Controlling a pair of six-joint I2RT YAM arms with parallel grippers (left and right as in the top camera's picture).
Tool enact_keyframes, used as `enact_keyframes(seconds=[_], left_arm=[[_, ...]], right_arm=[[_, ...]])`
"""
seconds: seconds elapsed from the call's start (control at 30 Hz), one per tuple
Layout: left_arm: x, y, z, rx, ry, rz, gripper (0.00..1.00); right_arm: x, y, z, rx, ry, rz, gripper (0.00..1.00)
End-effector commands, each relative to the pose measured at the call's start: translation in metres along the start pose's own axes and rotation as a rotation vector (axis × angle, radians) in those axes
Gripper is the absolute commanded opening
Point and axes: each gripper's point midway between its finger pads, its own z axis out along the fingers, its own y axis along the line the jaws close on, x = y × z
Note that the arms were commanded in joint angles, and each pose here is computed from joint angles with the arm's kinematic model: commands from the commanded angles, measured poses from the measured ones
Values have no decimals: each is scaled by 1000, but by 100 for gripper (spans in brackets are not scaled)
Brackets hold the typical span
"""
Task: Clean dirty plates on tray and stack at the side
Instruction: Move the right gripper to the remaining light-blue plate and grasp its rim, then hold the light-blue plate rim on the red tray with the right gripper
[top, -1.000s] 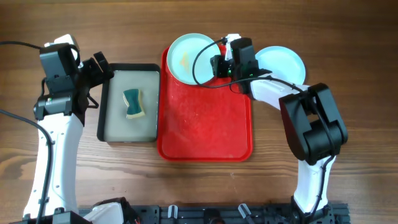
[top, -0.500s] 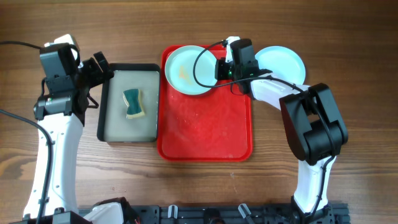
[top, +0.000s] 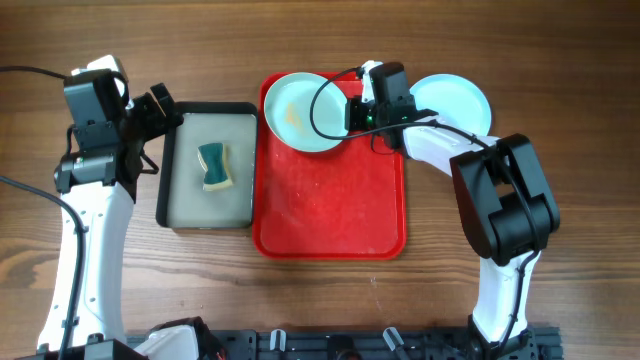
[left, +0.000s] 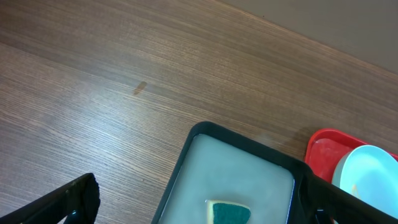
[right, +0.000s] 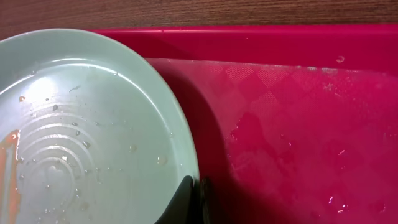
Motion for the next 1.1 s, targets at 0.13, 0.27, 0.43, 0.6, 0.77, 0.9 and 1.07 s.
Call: enact_keyframes(seconds=[0.13,0.27,0.43,0.6,0.77,0.9,1.07], left_arm=[[-3,2,0,-8,-7,-12,100],[-3,2,0,-8,-7,-12,100],[-3,2,0,-8,-7,-12,100],[-3,2,0,-8,-6,-12,100],[-3,2,0,-8,-7,-12,100],[-3,2,0,-8,-7,-12,100],[-3,2,0,-8,-7,-12,100]], right_arm=[[24,-3,-2,11,90,39,4],[35,-3,-16,35,158,55,4],[39,0,-42,65,210,90,4],[55,-4,-85,161,310,100,4],[90,4,-96,186,445,82,9],[82,7,-92,138,425,-94,34],[72,-4,-89,193,384,-162,35]])
